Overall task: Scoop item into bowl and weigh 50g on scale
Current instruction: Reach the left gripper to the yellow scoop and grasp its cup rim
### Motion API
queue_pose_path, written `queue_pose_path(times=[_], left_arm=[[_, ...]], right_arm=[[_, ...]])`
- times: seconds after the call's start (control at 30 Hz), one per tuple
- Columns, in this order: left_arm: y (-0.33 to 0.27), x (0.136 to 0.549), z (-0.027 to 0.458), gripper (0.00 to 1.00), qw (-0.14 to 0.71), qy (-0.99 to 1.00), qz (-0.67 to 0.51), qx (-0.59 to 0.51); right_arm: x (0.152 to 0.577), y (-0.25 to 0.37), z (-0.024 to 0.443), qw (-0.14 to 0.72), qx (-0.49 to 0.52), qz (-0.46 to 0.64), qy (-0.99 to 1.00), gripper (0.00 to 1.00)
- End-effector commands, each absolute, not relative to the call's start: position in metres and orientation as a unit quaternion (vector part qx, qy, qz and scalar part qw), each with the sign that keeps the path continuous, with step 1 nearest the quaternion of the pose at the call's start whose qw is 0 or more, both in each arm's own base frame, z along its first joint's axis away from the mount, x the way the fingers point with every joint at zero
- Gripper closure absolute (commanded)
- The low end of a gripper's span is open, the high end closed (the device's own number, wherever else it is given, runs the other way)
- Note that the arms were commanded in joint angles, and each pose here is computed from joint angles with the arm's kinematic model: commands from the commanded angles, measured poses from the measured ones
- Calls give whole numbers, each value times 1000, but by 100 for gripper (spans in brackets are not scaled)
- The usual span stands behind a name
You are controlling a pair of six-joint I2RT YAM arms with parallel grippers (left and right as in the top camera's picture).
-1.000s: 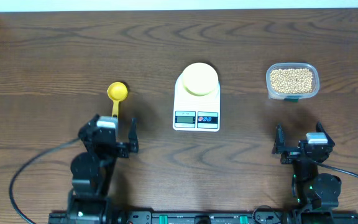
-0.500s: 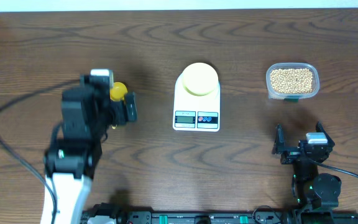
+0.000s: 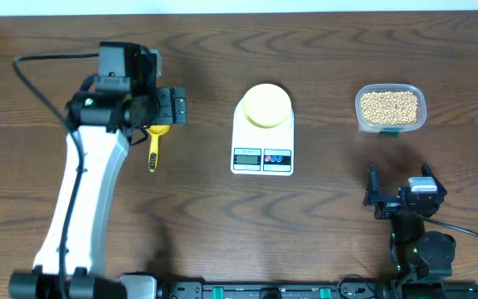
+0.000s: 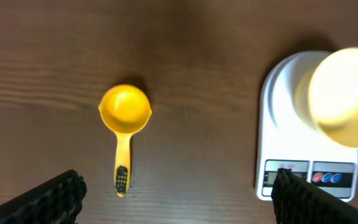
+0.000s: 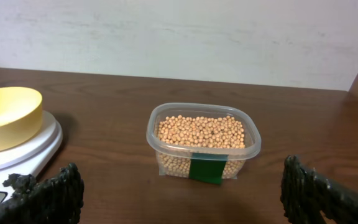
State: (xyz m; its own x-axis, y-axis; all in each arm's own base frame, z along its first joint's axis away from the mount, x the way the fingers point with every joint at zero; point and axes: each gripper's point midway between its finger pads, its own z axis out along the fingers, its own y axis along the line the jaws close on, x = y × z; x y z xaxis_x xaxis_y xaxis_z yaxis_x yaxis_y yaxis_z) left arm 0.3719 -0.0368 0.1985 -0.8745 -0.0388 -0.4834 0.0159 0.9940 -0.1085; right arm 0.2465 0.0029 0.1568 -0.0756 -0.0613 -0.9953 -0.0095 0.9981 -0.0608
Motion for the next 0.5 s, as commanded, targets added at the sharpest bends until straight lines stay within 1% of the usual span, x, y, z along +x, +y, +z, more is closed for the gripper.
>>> queue_pose_path(times=[0.0, 0.13, 0.47], left_arm=[[-35, 377, 189, 2, 235, 970, -55, -14], [-31, 382, 180, 3, 228, 973, -42, -17], [-27, 387, 181, 2, 238, 970, -32, -19]], right_arm=[[246, 5, 156, 679, -30, -20, 734, 1], [246, 5, 156, 679, -30, -20, 734, 1], [246, 5, 156, 679, -30, -20, 734, 1]])
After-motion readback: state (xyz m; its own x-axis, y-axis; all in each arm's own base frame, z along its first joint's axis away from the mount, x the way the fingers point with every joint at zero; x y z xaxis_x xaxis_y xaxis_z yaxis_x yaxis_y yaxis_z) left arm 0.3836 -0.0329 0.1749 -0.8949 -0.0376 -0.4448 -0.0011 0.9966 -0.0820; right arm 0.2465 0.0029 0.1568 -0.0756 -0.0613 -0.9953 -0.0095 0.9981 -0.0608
